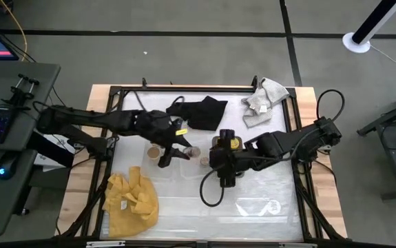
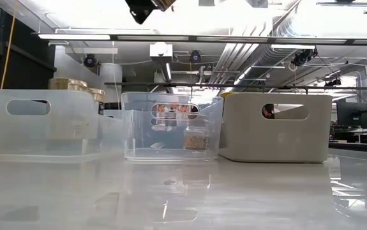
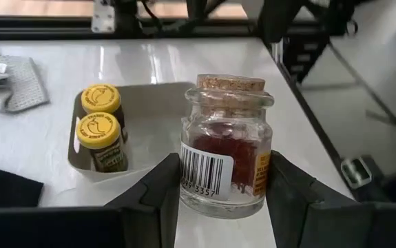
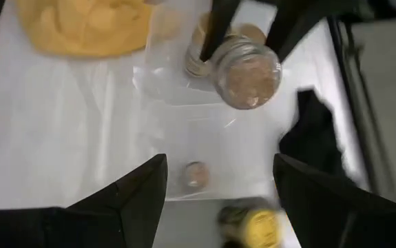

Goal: Sort spices by type
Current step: Put the brown seasoning bottle into the right transparent bin

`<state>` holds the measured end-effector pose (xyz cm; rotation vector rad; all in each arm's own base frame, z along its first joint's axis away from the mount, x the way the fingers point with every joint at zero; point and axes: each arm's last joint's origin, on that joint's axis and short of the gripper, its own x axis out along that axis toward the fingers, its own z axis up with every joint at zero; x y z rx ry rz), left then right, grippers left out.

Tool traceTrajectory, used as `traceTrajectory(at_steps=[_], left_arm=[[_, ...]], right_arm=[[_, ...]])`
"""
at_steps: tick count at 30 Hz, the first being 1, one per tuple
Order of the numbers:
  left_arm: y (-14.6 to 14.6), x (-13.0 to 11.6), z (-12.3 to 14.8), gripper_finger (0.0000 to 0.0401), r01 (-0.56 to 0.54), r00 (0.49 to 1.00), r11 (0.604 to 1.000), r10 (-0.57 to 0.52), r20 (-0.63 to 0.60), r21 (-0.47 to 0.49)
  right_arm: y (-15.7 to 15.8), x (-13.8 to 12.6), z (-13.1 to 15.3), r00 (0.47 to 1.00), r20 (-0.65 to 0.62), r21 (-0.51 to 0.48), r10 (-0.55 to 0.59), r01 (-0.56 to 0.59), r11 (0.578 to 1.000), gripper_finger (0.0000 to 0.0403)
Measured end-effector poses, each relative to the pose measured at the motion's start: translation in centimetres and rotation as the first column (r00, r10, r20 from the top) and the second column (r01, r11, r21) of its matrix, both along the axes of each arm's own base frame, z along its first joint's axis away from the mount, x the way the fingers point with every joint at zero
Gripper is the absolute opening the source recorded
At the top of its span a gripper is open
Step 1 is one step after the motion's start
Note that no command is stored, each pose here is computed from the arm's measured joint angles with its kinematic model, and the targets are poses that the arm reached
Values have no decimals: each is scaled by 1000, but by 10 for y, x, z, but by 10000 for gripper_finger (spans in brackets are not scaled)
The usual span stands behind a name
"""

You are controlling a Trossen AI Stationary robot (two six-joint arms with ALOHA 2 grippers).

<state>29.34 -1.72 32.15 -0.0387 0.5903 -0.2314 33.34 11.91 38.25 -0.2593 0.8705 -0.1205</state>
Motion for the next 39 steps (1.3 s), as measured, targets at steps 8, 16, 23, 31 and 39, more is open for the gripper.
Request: traceTrajectory(at_steps=[8,16,23,31,39], left_arm=[[-10,-8,-13,137,-93,994,995,95,60,-29],[-11,1,-12,137,-95,987,995,99,125,-40],[-9,1,-12,138,-102,986,994,107,127,-44],[-7,4,-14,138,-109,986,993,114,119,-46],[-7,3,-15,147,-109,988,993,112,110,-39]], right_arm=[[-11,17,0,969,-31,-196,243,-245,950,261],[-21,32,-8,945,-61,-243,320,-325,914,261],[-25,38,-10,947,-44,-235,319,-320,918,261],[-25,49,-23,938,-88,-249,336,-347,904,218],[-25,50,-24,944,-86,-259,318,-330,908,185]])
